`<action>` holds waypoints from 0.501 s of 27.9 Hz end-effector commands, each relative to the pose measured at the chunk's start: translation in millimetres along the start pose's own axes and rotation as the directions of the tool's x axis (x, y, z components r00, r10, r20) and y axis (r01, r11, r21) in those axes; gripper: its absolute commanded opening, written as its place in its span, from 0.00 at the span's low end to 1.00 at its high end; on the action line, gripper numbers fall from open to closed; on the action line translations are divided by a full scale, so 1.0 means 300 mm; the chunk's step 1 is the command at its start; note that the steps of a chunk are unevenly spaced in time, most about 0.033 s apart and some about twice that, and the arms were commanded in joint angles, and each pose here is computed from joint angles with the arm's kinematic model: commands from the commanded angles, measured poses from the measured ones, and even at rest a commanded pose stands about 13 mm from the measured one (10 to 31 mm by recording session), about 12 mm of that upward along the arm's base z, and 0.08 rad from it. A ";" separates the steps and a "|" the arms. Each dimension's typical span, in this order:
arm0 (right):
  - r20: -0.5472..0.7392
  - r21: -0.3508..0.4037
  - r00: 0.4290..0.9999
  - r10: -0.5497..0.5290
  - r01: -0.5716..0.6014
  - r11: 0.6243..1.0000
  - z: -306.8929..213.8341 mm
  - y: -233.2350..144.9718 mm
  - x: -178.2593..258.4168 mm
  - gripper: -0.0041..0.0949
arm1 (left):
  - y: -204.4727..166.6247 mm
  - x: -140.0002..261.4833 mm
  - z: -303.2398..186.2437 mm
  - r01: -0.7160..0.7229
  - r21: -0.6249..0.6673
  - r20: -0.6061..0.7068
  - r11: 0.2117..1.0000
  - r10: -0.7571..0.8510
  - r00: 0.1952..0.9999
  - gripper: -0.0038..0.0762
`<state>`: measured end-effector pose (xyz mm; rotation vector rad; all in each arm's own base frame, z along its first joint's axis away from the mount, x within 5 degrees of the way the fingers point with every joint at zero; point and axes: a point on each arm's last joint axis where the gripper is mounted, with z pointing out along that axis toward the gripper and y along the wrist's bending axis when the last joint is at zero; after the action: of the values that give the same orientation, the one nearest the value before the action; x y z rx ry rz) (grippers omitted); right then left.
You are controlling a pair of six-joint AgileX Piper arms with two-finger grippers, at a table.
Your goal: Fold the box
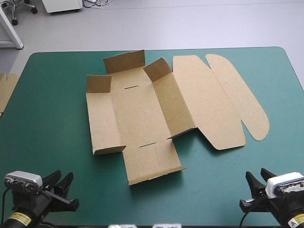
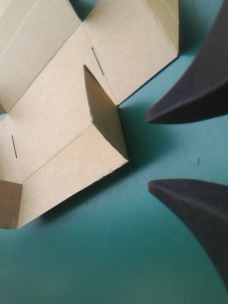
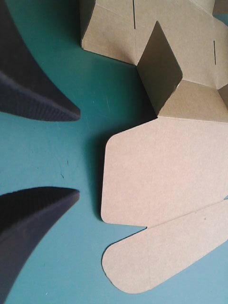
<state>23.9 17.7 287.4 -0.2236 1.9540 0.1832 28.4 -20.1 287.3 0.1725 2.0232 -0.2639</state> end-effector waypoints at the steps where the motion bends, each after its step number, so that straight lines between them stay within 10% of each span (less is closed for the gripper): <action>1: 0.057 0.020 0.998 0.003 -0.004 1.000 0.000 -0.007 -0.057 0.46 | -0.005 -0.083 -0.006 0.019 0.008 0.066 1.000 -0.019 0.998 0.39; 14: 0.026 0.018 0.999 0.025 -0.026 1.000 0.047 -0.022 -0.183 0.46 | -0.026 -0.196 0.056 0.031 0.106 0.001 0.994 -0.031 1.000 0.39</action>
<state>48.3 19.4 307.4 -0.2125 2.0189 0.1989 55.3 -29.2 316.2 0.2318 2.0786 -0.3433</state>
